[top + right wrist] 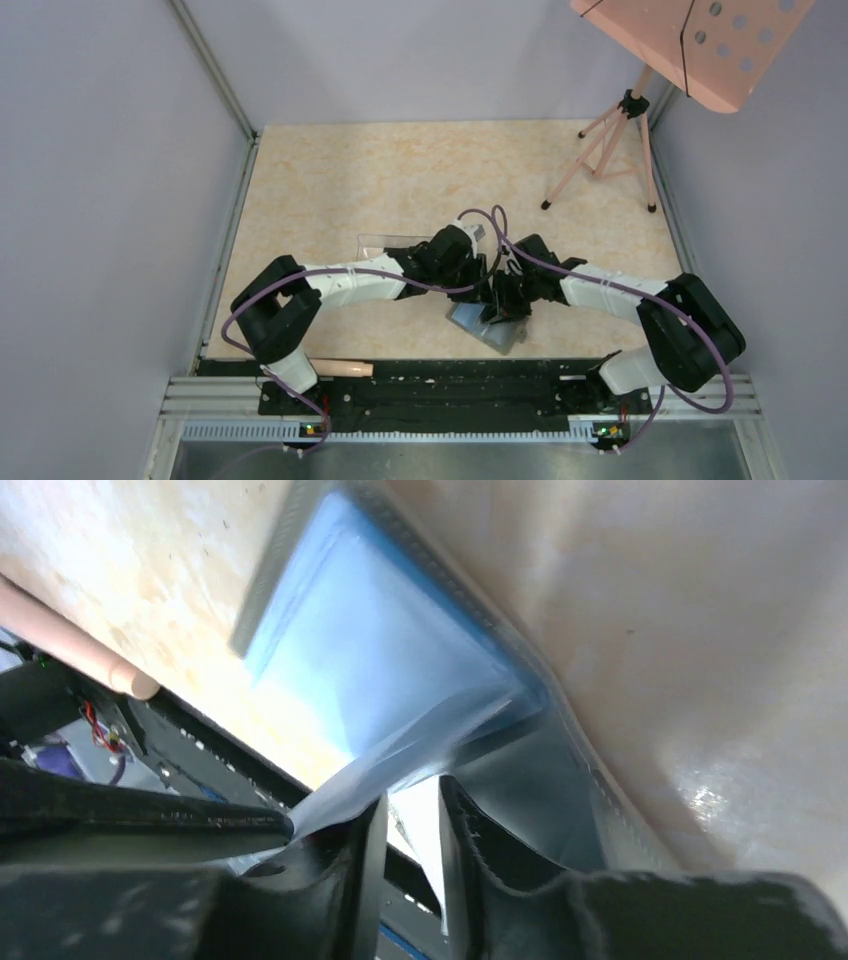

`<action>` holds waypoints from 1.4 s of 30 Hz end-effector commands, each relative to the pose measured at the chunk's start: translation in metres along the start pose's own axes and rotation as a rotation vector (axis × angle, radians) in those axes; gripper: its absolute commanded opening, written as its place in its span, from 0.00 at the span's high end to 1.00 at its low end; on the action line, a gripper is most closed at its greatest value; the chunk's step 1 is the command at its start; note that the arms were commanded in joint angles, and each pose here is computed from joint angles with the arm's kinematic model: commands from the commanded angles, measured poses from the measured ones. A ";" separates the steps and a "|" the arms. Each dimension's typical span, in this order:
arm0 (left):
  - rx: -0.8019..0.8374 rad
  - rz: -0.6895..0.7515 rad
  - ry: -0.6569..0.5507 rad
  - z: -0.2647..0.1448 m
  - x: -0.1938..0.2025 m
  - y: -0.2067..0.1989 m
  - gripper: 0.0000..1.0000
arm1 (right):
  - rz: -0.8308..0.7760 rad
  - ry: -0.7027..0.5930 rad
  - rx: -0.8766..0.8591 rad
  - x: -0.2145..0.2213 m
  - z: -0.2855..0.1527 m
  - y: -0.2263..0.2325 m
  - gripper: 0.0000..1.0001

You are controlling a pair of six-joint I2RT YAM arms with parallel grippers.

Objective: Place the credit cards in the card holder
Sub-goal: Turn over the card slot in the card holder.

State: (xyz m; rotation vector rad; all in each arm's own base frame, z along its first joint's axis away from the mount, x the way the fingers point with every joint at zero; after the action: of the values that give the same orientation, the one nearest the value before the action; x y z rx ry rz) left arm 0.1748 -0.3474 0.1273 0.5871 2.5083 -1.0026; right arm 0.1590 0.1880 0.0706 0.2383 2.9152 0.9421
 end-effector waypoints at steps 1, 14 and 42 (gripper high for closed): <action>0.124 0.010 -0.012 0.002 -0.004 -0.019 0.64 | -0.003 -0.072 -0.051 -0.011 -0.013 0.010 0.68; 0.166 -0.016 0.052 0.021 0.000 -0.018 0.64 | 0.028 -0.173 -0.032 -0.014 -0.051 0.007 0.41; -0.176 -0.054 0.173 0.022 0.024 0.034 0.65 | -0.067 -0.208 -0.199 -0.031 -0.077 0.038 0.52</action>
State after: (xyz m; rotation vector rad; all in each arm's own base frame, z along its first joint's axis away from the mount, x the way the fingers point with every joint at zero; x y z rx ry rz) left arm 0.1767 -0.3533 0.0996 0.5683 2.6652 -0.9961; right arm 0.1619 0.1445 0.1188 0.3440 2.7570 0.8836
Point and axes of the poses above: each gripper's point midway between its finger pads, its own z axis out along the fingers, its own y axis along the line the jaws close on, x = y × z, the point moved 6 cm from there along -z, back along the fingers, and after that the axes turned 13 degrees about z, right-handed, at the moved point
